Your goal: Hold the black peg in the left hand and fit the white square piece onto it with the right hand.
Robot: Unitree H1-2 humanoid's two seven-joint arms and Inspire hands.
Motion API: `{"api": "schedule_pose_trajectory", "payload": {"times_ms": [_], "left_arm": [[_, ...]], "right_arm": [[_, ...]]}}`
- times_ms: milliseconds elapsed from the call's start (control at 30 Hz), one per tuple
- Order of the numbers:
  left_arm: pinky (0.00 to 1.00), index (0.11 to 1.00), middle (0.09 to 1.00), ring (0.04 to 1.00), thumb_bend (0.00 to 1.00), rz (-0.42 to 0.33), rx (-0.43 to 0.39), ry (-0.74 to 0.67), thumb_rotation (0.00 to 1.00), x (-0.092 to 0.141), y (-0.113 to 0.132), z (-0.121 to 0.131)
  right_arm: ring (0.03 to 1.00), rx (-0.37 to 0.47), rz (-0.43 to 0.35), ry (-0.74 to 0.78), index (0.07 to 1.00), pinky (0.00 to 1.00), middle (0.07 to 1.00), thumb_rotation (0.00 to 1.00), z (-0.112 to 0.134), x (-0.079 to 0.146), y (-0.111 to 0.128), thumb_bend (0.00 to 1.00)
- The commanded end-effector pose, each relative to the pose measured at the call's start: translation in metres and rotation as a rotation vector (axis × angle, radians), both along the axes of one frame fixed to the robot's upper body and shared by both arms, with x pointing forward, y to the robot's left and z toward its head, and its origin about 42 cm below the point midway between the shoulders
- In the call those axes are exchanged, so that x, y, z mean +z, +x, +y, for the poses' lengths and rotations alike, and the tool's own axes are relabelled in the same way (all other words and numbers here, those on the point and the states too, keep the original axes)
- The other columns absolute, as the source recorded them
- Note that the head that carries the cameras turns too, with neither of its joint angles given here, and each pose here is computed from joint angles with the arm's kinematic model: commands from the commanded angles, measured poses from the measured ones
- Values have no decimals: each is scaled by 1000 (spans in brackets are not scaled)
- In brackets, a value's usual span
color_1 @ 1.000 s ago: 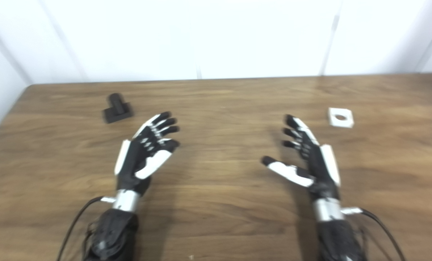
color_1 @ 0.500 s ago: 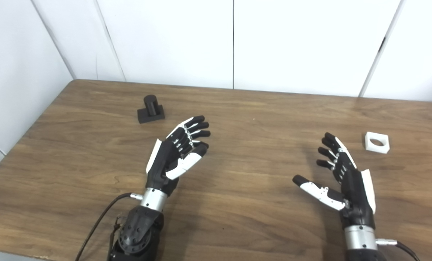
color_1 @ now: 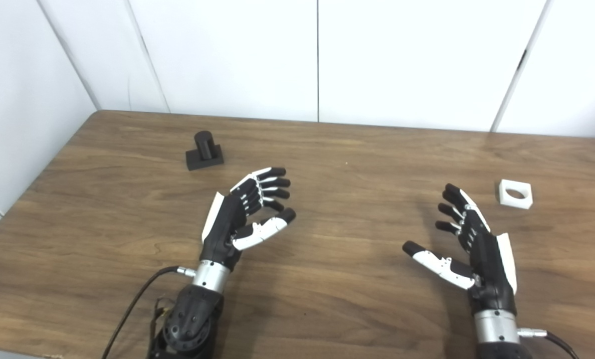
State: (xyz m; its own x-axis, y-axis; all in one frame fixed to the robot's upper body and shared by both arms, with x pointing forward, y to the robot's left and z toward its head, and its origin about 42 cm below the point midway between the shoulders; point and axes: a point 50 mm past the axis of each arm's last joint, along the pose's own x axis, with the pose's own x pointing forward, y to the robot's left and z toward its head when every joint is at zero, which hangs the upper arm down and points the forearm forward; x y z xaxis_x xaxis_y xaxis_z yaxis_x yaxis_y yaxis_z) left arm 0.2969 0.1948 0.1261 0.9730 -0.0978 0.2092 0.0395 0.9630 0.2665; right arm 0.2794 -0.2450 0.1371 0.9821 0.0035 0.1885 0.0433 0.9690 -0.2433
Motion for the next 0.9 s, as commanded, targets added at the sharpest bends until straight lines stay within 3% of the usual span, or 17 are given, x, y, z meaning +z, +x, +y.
{"api": "schedule_pose_trajectory", "payload": {"times_ms": [0,333,600,867], "left_arm": [[553,702,706,645,725,-65,18,114,359,25,8,14],[521,693,707,640,773,-100,123,448,373,62,23,38],[603,733,779,741,793,-127,187,584,414,79,36,48],[636,765,830,783,793,-169,263,702,429,94,51,58]], "right_arm": [[831,14,-55,-8,875,714,876,250,-2,11,4,746],[813,22,-61,-7,869,701,864,232,-3,11,8,737],[821,14,-52,-9,870,709,871,251,-6,12,7,741],[819,10,-49,-15,869,703,870,242,-9,10,7,733]]}}
